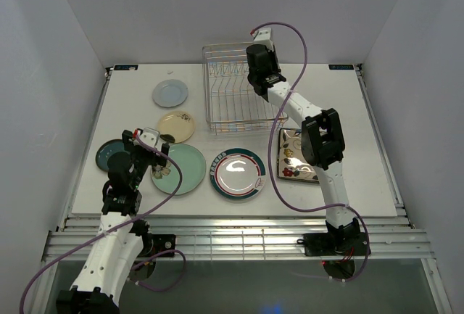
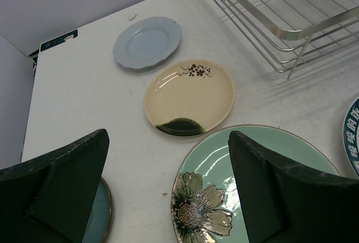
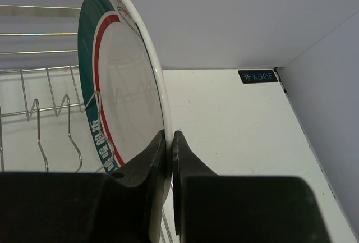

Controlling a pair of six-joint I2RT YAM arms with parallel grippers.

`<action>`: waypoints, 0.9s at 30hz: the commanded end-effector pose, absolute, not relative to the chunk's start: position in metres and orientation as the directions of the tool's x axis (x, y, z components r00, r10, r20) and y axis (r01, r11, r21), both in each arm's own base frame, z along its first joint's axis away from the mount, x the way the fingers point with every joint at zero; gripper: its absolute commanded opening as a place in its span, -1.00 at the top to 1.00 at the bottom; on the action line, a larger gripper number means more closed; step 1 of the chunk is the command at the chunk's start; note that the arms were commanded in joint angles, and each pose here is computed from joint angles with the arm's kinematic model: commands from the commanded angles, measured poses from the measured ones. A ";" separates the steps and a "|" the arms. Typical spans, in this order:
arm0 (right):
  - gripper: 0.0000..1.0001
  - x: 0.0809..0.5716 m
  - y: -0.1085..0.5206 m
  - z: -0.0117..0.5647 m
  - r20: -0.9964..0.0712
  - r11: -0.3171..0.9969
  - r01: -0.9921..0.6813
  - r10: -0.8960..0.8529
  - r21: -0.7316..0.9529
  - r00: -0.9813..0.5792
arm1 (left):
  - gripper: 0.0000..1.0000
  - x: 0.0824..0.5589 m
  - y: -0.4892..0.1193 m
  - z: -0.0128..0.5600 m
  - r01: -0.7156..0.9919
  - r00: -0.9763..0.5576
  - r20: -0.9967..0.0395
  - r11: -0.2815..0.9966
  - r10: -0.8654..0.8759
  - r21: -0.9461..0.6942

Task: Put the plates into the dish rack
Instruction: Insert the plate into the dish rack.

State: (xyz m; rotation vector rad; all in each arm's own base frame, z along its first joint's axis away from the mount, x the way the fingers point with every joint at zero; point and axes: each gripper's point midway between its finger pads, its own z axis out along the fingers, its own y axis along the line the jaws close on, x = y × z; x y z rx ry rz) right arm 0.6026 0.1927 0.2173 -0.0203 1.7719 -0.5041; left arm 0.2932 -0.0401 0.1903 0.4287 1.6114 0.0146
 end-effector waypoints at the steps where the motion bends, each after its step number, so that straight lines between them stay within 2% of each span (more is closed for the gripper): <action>1: 0.84 0.602 0.193 0.250 -0.967 0.921 0.311 -0.184 -0.233 -0.177 | -0.96 0.293 -0.043 0.206 0.271 0.014 -0.959 0.922 0.283 0.276; 8: 0.85 0.600 0.190 0.233 -0.964 0.923 0.309 -0.172 -0.230 -0.204 | -0.96 0.293 -0.043 0.204 0.272 0.011 -0.959 0.922 0.283 0.275; 17: 0.71 0.596 0.183 0.227 -0.966 0.925 0.315 -0.151 -0.214 -0.211 | -0.96 0.294 -0.042 0.205 0.264 0.010 -0.958 0.924 0.285 0.278; 27: 0.43 0.590 0.178 0.231 -0.971 0.928 0.320 -0.130 -0.190 -0.201 | -0.96 0.294 -0.043 0.203 0.270 0.007 -0.958 0.921 0.288 0.279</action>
